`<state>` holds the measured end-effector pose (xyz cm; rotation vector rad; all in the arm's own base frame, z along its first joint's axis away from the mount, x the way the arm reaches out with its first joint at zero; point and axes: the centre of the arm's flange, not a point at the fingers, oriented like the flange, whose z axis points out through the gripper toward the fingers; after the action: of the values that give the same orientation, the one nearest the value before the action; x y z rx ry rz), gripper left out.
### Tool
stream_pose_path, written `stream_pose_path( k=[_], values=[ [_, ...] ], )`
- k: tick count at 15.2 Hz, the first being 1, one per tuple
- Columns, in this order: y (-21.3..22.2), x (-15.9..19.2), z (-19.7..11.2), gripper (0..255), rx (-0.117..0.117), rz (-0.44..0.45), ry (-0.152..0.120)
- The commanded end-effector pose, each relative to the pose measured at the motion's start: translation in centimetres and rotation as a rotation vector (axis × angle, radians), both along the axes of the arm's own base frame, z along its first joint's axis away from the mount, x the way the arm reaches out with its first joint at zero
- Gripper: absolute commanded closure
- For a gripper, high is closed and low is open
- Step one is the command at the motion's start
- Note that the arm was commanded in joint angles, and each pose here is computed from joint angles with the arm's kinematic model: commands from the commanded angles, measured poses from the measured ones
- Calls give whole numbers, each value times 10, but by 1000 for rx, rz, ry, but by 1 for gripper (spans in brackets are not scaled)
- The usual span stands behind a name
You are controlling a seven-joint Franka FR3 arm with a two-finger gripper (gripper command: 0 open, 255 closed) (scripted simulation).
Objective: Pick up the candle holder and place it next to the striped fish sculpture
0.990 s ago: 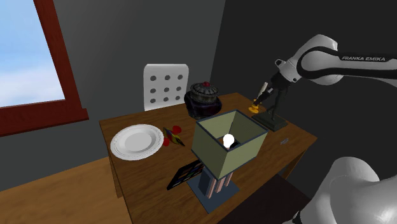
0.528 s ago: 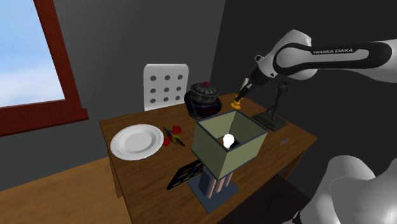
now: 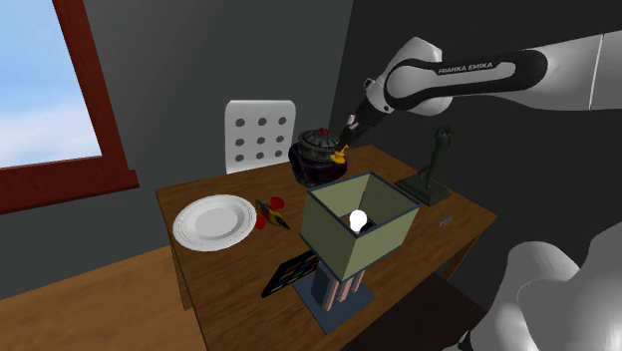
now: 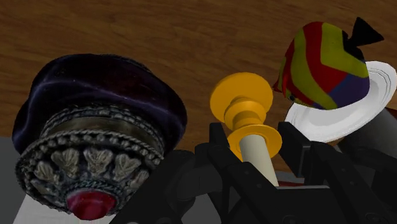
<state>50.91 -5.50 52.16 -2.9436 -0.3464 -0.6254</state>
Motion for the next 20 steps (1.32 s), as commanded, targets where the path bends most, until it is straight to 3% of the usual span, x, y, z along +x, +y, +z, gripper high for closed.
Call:
stream_pose_path(
  k=[1, 16, 20],
  values=[
    [17, 23, -1, 255, 0, 0, 0],
    [145, 176, 0, 255, 0, 0, 0],
    [145, 176, -21, 255, 0, 0, 0]
  ],
)
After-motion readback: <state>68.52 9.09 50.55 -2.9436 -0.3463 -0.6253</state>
